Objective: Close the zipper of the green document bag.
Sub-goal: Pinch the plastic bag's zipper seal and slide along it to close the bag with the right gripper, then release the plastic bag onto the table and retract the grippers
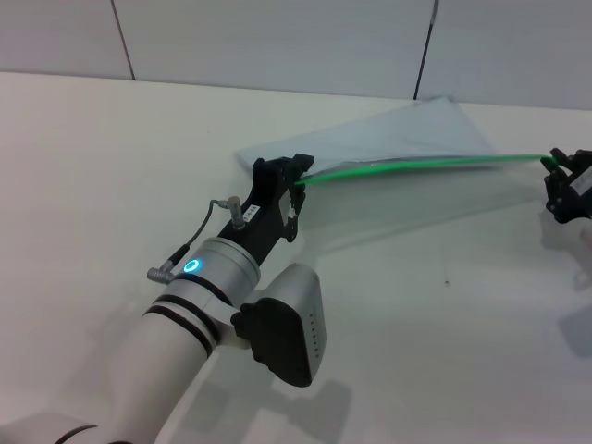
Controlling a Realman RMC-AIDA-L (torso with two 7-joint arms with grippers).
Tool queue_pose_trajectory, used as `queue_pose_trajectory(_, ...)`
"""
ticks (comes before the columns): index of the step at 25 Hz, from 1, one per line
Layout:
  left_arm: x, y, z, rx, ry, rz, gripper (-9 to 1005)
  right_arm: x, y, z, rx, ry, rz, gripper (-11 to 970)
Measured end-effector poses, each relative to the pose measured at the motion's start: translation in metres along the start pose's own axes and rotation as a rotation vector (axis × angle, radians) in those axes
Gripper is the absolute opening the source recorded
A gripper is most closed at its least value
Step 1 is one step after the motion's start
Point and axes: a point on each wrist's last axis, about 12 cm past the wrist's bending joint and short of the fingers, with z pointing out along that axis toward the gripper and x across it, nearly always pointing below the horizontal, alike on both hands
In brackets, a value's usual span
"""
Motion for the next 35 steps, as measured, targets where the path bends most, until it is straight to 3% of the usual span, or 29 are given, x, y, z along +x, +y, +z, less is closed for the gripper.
queue_pose_trajectory(14, 0.0, -0.003, -0.003, 0.003, -0.011, 0.019, 58, -0.012, 0.015, 0.007, -0.007, -0.02, -0.052, 129)
queue_pose_trajectory(22, -0.003, -0.001, -0.003, -0.022, -0.048, -0.048, 58, -0.017, 0.023, 0.006, 0.049, -0.032, -0.055, 294)
queue_pose_trajectory(24, -0.003, 0.003, -0.004, -0.055, -0.059, -0.086, 216, -0.018, 0.023, 0.007, 0.072, -0.03, -0.04, 335)
queue_pose_trajectory(31, 0.003, 0.01, -0.009, -0.147, -0.094, -0.127, 501, -0.024, 0.027, 0.002, 0.139, -0.073, -0.012, 563)
queue_pose_trajectory(35, 0.007, 0.011, -0.011, -0.17, -0.083, -0.151, 667, -0.025, 0.029, -0.008, 0.214, -0.117, 0.017, 757)
